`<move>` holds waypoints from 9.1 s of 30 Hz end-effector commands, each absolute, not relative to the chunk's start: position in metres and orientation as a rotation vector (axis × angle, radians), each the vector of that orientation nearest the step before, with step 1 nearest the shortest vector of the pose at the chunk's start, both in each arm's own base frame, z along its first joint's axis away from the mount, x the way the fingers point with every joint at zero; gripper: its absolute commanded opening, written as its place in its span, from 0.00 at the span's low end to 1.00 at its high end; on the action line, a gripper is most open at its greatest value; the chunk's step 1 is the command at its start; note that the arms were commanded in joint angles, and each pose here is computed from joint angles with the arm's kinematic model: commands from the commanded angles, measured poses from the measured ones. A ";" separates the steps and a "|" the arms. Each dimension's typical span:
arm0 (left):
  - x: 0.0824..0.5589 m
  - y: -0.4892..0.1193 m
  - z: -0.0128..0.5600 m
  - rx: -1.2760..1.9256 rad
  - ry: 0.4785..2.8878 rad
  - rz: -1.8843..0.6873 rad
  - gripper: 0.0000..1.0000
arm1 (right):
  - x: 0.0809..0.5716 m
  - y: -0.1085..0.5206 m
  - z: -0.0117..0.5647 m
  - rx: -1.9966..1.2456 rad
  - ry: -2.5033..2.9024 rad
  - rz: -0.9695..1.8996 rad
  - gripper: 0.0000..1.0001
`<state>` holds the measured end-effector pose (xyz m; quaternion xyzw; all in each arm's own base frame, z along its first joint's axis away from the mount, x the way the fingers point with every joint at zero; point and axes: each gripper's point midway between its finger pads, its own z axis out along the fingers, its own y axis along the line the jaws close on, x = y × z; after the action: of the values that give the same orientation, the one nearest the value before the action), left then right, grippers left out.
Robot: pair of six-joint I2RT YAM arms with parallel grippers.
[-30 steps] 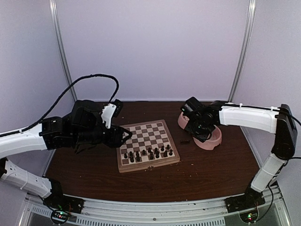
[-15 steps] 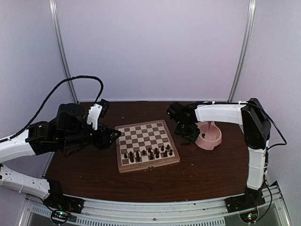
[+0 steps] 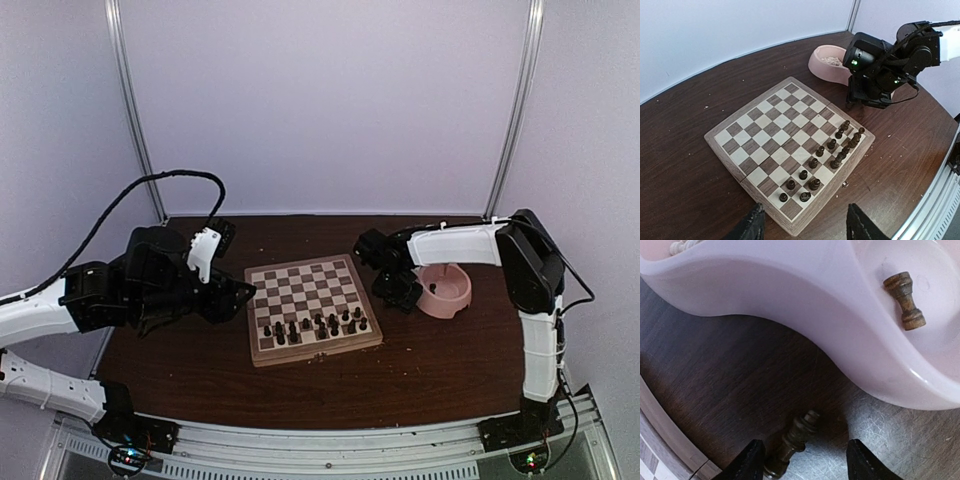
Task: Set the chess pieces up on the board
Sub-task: Pick up the king at the center of the board, then pass from the right arm to the left, then place the king at e8, then pick up the rook from the storage box.
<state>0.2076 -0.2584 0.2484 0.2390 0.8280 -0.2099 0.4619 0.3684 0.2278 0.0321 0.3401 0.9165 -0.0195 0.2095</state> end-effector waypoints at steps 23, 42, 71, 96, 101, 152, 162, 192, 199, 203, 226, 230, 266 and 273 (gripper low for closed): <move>0.207 -0.255 0.243 0.598 2.063 -0.491 0.56 | 0.378 0.248 0.090 0.354 2.420 0.292 0.14; 0.193 -0.335 0.267 0.625 2.163 -0.898 0.58 | 0.281 0.303 0.184 -0.692 1.950 0.786 0.10; 0.189 -0.462 0.256 0.576 2.372 -1.722 0.54 | 0.189 0.328 0.232 -1.111 1.696 0.790 0.06; 0.192 -0.473 0.243 0.563 2.370 -1.763 0.03 | 0.193 0.341 0.223 -1.158 1.701 0.734 0.07; 0.199 -0.457 0.235 0.546 2.401 -1.616 0.00 | 0.196 0.334 0.220 -1.122 1.697 0.699 0.17; 0.227 -0.377 0.138 0.799 2.489 -0.574 0.00 | 0.296 0.153 0.183 -0.339 1.801 0.149 0.57; 0.239 -0.379 0.126 0.795 2.487 -0.500 0.00 | 0.294 0.145 0.186 -0.308 1.784 0.133 0.59; 0.253 -0.383 0.100 0.837 2.512 -0.372 0.00 | 0.293 0.150 0.185 -0.331 1.782 0.151 0.61; 0.250 -0.381 0.095 0.841 2.534 -0.362 0.00 | 0.292 0.149 0.186 -0.330 1.779 0.154 0.61; 0.248 -0.379 0.091 0.836 2.547 -0.362 0.00 | 0.292 0.150 0.185 -0.333 1.781 0.156 0.61; 0.247 -0.376 0.078 0.840 2.587 -0.319 0.17 | 0.292 0.153 0.184 -0.344 1.784 0.167 0.61; 0.248 -0.375 0.079 0.839 2.586 -0.313 0.22 | 0.292 0.153 0.184 -0.345 1.785 0.167 0.62; 0.244 -0.368 0.184 0.764 2.398 -0.440 0.33 | 0.293 0.158 0.182 -0.367 1.795 0.182 0.62; 0.244 -0.360 0.220 0.714 2.306 -0.491 0.35 | 0.293 0.159 0.182 -0.370 1.796 0.185 0.62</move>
<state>0.2415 -0.3610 0.1824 0.2864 0.8998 -0.1631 0.2860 0.2920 0.1582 0.1782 -0.1634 0.7801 0.0727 0.5996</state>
